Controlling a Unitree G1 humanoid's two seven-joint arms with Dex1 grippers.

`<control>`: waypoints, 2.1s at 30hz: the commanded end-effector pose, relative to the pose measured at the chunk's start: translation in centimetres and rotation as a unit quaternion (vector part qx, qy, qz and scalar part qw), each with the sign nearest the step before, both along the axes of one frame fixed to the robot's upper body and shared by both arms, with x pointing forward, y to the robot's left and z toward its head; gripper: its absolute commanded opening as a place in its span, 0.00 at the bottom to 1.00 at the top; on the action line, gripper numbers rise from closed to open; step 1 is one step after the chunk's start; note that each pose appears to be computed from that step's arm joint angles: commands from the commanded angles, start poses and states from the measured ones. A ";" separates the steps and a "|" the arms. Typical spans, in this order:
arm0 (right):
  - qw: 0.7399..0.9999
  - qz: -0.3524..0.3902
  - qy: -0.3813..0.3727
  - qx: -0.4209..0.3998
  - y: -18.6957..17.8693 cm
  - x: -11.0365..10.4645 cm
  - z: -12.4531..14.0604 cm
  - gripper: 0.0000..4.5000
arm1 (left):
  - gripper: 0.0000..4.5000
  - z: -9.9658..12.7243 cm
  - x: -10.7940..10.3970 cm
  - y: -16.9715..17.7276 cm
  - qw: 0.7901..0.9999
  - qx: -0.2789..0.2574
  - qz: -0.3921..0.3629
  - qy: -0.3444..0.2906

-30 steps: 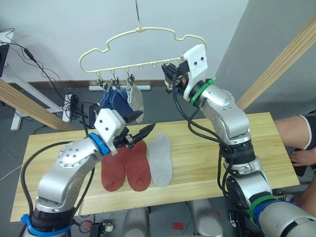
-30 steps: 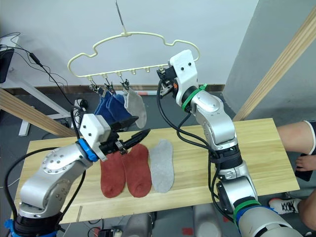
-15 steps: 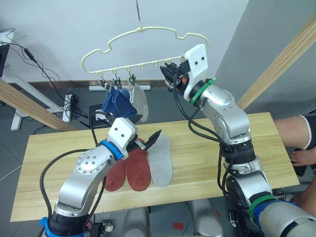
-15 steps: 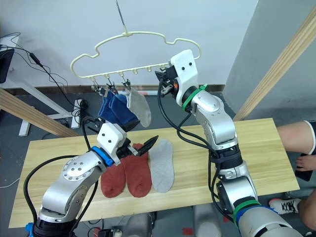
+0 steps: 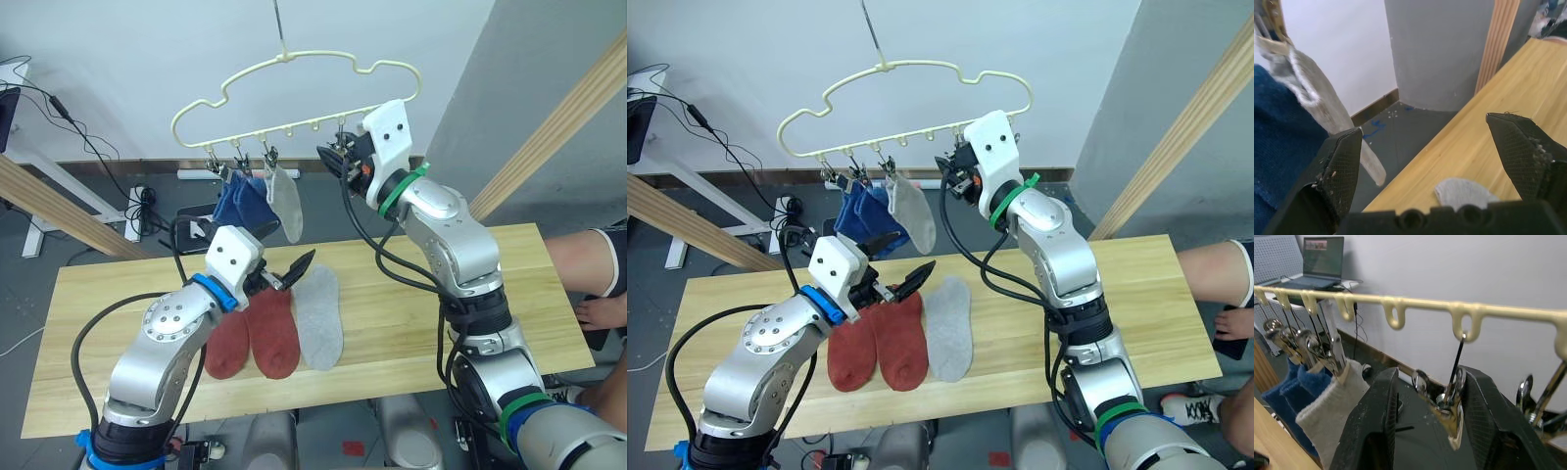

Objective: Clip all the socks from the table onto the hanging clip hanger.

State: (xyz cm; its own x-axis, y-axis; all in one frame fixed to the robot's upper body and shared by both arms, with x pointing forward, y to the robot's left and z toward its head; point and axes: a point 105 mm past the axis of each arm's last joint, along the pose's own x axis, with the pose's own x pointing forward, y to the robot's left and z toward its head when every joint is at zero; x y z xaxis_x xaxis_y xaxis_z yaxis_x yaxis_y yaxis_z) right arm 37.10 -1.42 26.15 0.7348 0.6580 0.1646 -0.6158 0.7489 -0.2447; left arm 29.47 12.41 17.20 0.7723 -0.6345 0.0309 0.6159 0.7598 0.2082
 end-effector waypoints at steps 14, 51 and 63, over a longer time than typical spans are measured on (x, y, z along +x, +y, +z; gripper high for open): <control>0.999 0.016 -0.030 0.013 1.2 -1.0 1.5 0.42 | 1.00 3.4 -1.3 -0.3 0.997 -0.038 -0.054 -0.039; 0.999 0.016 -0.031 0.041 1.3 0.0 2.2 0.34 | 1.00 2.6 -1.2 0.0 0.998 -0.032 -0.036 -0.032; 0.998 0.016 -0.027 0.054 1.0 0.2 2.4 0.00 | 1.00 -0.8 -0.9 -0.8 0.999 0.019 0.034 -0.026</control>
